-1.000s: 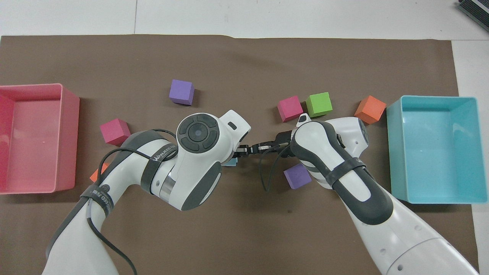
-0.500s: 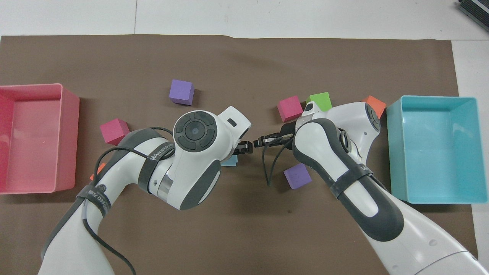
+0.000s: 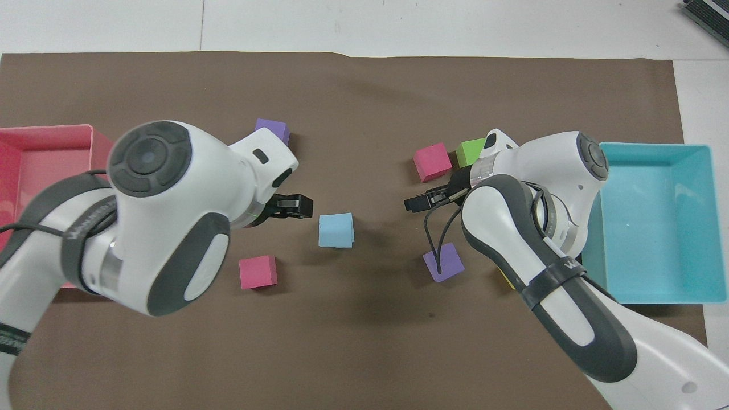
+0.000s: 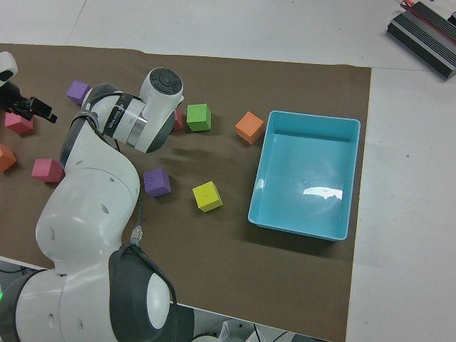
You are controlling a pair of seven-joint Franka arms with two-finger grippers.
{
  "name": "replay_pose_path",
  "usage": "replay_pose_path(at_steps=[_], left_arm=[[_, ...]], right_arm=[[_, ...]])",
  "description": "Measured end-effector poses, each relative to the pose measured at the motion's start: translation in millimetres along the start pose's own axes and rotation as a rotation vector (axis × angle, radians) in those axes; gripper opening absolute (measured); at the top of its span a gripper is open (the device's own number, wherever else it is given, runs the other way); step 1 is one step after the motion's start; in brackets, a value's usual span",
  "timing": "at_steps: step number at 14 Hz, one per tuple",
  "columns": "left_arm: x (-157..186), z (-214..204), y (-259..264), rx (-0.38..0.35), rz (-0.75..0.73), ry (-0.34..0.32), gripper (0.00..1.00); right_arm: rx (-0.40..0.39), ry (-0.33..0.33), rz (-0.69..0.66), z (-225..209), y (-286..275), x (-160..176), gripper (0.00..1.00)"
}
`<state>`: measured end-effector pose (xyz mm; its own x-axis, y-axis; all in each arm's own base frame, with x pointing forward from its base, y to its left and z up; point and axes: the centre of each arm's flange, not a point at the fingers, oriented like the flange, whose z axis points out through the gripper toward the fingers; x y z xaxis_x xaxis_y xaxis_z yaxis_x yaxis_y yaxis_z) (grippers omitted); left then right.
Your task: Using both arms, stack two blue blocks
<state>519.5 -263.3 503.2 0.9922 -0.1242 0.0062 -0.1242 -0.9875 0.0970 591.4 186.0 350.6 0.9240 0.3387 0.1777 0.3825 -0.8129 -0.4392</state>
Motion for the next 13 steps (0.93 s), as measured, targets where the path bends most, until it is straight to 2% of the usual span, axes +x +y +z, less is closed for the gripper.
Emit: replay_pose_path(at_steps=[1,4,7,10,13], left_arm=[[-0.9,-9.8,-24.2,0.003,0.021,-0.010,1.00],[-4.4,-31.8,-97.7,0.002,0.082,-0.016,1.00],[-5.8,-72.5,-156.8,0.000,0.095,0.054,1.00],[-2.7,-129.0,-224.3,0.039,0.060,0.147,1.00],[-2.7,-164.3,-256.9,0.089,0.087,0.132,1.00]], right_arm=[[-0.046,-0.010,-0.044,-10.0,-0.7,1.2,0.99],[-0.169,-0.067,-0.149,-41.0,5.9,5.6,1.00],[-0.284,-0.134,-0.231,-76.5,12.7,14.2,1.00],[-0.340,-0.130,-0.241,-106.6,22.1,15.8,1.00],[-0.393,-0.116,-0.206,-142.7,51.1,7.7,1.00]])
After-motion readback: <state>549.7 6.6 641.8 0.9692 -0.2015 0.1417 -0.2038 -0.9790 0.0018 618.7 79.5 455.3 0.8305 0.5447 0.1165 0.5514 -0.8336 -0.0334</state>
